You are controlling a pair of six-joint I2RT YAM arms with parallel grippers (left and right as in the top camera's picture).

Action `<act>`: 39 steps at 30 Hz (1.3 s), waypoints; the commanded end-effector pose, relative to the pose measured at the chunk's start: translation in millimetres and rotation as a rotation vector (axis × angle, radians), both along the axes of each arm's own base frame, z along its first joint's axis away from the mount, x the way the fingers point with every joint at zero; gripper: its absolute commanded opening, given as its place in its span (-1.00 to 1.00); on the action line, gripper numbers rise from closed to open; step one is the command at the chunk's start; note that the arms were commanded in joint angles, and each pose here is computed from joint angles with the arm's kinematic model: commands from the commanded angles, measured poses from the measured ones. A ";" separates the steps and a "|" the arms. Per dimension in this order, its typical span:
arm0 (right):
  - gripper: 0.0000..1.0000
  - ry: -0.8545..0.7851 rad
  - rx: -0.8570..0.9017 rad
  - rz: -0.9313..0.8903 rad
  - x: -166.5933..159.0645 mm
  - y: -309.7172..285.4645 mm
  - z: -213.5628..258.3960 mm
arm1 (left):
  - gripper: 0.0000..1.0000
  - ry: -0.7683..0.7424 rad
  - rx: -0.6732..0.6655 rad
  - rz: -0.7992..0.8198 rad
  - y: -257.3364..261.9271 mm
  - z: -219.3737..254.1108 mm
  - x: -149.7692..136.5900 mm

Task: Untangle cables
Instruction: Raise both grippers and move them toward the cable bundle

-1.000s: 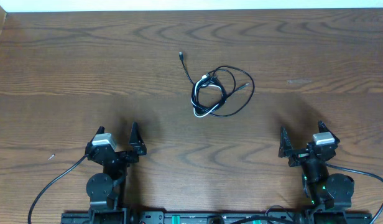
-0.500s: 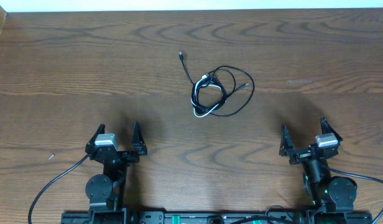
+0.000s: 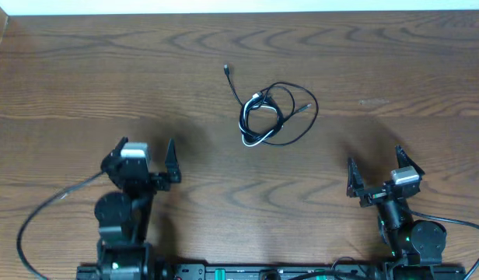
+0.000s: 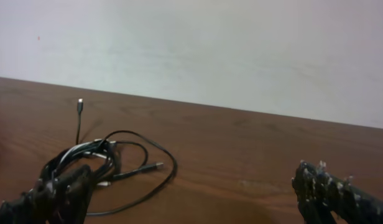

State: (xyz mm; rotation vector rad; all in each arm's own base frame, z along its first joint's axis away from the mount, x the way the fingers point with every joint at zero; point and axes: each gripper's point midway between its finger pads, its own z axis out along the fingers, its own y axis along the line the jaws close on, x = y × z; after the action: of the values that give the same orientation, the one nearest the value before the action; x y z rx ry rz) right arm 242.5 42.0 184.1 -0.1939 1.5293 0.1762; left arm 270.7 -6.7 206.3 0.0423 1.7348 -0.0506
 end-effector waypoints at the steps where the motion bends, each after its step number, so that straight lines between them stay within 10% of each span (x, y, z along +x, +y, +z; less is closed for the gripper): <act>1: 0.99 -0.011 -0.001 0.036 -2.3 6.3 5.9 | 0.98 0.014 0.023 -0.051 -7.1 18.5 12.7; 39: 0.99 0.297 0.031 0.279 63.5 42.6 81.6 | 0.97 0.488 -0.010 -0.238 -33.2 61.1 75.9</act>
State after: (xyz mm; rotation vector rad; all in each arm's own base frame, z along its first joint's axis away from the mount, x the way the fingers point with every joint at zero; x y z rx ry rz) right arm 300.6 75.9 250.3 -0.3232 1.7859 0.3933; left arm 341.3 -37.4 251.4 0.2178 2.2353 -0.2556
